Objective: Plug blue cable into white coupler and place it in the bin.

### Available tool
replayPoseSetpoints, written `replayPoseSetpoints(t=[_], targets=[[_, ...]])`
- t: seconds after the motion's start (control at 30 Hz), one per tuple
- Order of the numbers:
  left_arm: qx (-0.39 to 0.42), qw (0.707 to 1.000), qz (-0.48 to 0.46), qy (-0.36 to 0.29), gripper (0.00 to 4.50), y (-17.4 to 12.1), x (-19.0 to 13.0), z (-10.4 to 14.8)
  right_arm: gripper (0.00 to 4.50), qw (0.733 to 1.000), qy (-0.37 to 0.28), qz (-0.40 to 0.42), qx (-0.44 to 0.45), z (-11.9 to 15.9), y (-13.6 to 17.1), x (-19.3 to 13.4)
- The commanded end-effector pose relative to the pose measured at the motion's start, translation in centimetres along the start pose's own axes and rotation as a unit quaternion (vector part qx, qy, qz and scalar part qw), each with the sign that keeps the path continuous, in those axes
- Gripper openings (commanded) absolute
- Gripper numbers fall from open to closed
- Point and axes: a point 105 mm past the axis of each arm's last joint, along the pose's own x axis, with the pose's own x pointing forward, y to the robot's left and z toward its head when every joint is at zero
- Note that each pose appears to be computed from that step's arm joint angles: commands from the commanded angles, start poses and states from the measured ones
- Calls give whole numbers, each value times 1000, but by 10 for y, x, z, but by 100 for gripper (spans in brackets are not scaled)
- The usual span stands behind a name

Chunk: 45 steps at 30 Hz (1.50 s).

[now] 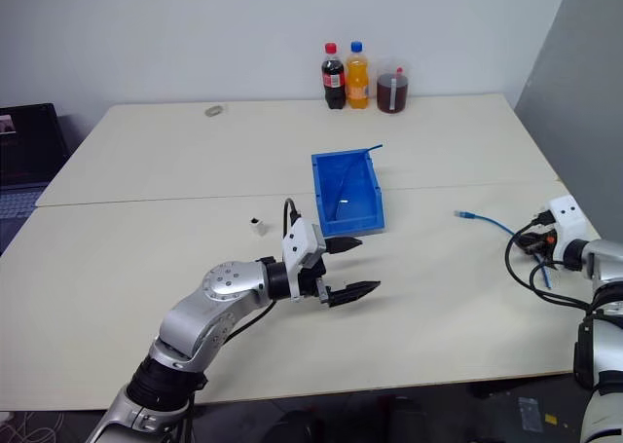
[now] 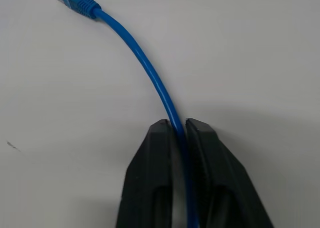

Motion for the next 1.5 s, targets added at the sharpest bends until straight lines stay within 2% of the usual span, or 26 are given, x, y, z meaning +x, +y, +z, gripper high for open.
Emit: replayPoseSetpoints(t=[0.03,0.17,0.3,0.43,0.57,0.8,0.97,1.13,1.23,1.5], targets=[[23,999,-4,-23,450,-4,-3,13,7,1000,27,-1,0,-15,0,-2],[22,1000,-3,-21,450,-5,-5,12,7,1000,21,14,-14,-12,2,-3],[19,1000,0,-18,450,-9,-12,9,7,996,20,54,-70,-6,7,-9],[16,999,38,-1,450,-19,-41,-6,7,981,-7,136,-139,14,28,-17],[-7,993,116,24,450,-21,-74,-24,7,952,-44,242,-183,31,88,-16],[-70,974,205,62,450,-50,-112,-53,7,921,-85,340,-172,34,218,9],[-70,961,260,70,450,-49,-128,-56,7,913,-78,362,-172,43,258,18],[-80,952,286,79,450,-54,-135,-65,7,908,-55,373,-184,31,269,22],[-86,947,299,82,450,-57,-138,-70,63,907,-47,379,-178,23,272,23],[-85,948,295,85,450,-51,-143,-77,262,913,-60,369,-166,28,268,19]])
